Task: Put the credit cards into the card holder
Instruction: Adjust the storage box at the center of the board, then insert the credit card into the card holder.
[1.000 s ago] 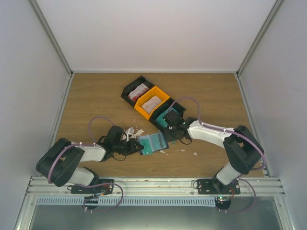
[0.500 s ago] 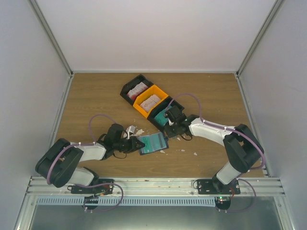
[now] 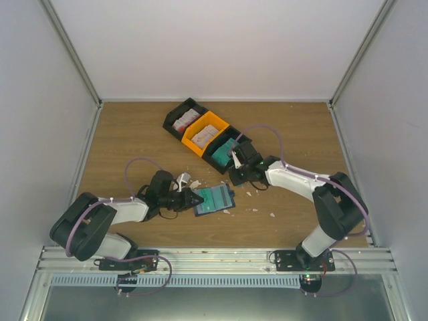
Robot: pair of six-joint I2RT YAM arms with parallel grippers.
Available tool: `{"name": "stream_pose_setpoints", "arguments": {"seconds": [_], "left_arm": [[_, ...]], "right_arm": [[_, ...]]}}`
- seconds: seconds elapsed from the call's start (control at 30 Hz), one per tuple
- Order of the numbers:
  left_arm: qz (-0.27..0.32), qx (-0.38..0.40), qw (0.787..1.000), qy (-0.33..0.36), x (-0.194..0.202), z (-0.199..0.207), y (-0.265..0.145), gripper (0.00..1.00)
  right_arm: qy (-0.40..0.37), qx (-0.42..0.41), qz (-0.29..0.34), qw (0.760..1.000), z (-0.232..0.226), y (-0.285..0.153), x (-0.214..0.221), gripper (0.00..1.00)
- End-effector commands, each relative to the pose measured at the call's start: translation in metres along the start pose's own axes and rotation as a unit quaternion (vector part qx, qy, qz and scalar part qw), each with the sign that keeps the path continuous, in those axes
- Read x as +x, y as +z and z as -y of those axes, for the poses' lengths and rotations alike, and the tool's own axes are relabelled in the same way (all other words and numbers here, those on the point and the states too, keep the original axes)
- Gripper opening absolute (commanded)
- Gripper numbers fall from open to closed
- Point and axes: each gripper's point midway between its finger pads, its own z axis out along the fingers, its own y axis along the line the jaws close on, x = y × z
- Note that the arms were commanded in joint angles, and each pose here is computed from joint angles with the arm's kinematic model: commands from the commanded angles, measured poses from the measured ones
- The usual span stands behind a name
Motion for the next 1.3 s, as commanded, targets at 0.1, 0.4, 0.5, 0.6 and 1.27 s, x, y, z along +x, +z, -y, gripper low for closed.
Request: {"name": "stream_pose_setpoints", "arguments": {"seconds": [0.1,0.4,0.5,0.6,1.27], "left_arm": [[0.025,0.053,0.998,-0.003,-0.018,0.03,0.0,0.0],[0.029,0.042,0.998,-0.026,-0.018,0.015,0.009,0.0],[0.022,0.042,0.998,-0.029,-0.014,0.011,0.009,0.0],[0.021,0.04,0.999,-0.031,-0.009,0.008,0.007,0.0],[-0.005,0.032,0.999,-0.018,-0.01,0.003,0.019,0.0]], "right_arm": [[0.022,-0.167,0.027,0.985,-0.05,-0.05,0.013,0.04],[0.051,-0.222,-0.003,0.974,-0.067,-0.035,0.028,0.04],[0.057,-0.217,-0.024,0.974,-0.065,-0.021,0.039,0.04],[0.064,-0.197,-0.044,0.977,-0.057,-0.007,0.051,0.04],[0.078,-0.088,-0.097,0.988,-0.019,0.022,0.085,0.04]]}}
